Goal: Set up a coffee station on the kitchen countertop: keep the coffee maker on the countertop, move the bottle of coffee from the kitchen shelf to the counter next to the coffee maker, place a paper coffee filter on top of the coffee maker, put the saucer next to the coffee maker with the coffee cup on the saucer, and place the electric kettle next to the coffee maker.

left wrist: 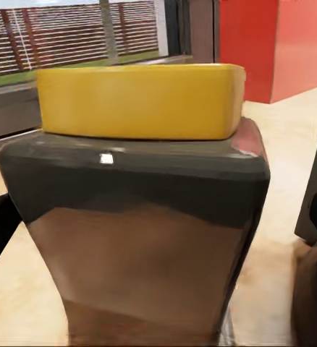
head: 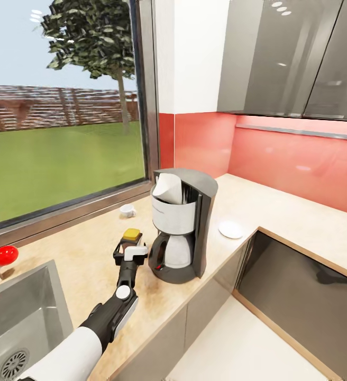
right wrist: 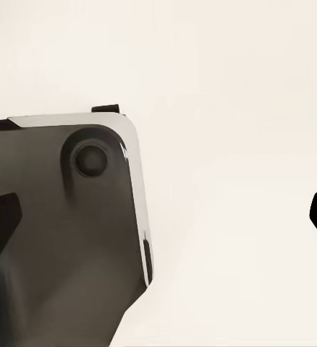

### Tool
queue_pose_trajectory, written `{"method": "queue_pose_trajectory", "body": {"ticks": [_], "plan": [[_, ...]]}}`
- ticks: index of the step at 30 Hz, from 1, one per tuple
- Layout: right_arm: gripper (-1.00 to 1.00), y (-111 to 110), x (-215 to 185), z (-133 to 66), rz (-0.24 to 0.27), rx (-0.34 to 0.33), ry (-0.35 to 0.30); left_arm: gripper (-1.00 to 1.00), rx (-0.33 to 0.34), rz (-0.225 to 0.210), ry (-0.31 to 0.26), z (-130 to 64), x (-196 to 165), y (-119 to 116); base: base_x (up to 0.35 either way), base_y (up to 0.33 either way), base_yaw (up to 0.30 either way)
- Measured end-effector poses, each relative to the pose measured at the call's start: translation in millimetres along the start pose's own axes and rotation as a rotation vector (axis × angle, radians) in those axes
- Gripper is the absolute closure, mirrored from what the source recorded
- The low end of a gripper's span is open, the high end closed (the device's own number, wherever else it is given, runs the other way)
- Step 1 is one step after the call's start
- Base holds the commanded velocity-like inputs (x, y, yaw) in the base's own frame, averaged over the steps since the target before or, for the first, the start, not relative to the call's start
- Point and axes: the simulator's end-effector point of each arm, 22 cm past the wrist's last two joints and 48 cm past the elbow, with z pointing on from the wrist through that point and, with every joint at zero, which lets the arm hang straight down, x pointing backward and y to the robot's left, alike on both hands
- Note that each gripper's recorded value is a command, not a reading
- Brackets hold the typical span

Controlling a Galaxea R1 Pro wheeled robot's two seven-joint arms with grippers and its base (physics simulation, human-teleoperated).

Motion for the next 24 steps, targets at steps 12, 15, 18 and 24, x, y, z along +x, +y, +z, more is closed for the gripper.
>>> {"method": "queue_pose_trajectory", "body": {"ticks": [12,15,18,24], "plan": [[-1.00,0.1,0.0,0.1,-0.001,0.000,0.000,-1.00,-0.003,-0.003,-0.001,0.8,-0.7,1.2,-0.323,0.066,0.000],[-1.00,0.1,0.1,0.0,-0.001,0.000,0.001,-1.00,-0.003,-0.003,-0.001,0.7,-0.7,0.9,-0.316,0.110,0.000],[-1.00,0.0,0.0,0.0,0.000,0.000,0.000,-1.00,-0.003,-0.003,0.000,0.6,-0.6,1.2,-0.297,0.107,0.000],[-1.00,0.4,0.2,-0.2,0.001,0.000,0.000,-1.00,-0.003,-0.001,0.001,0.0,0.0,1.6,-0.190,0.069,0.000]]}}
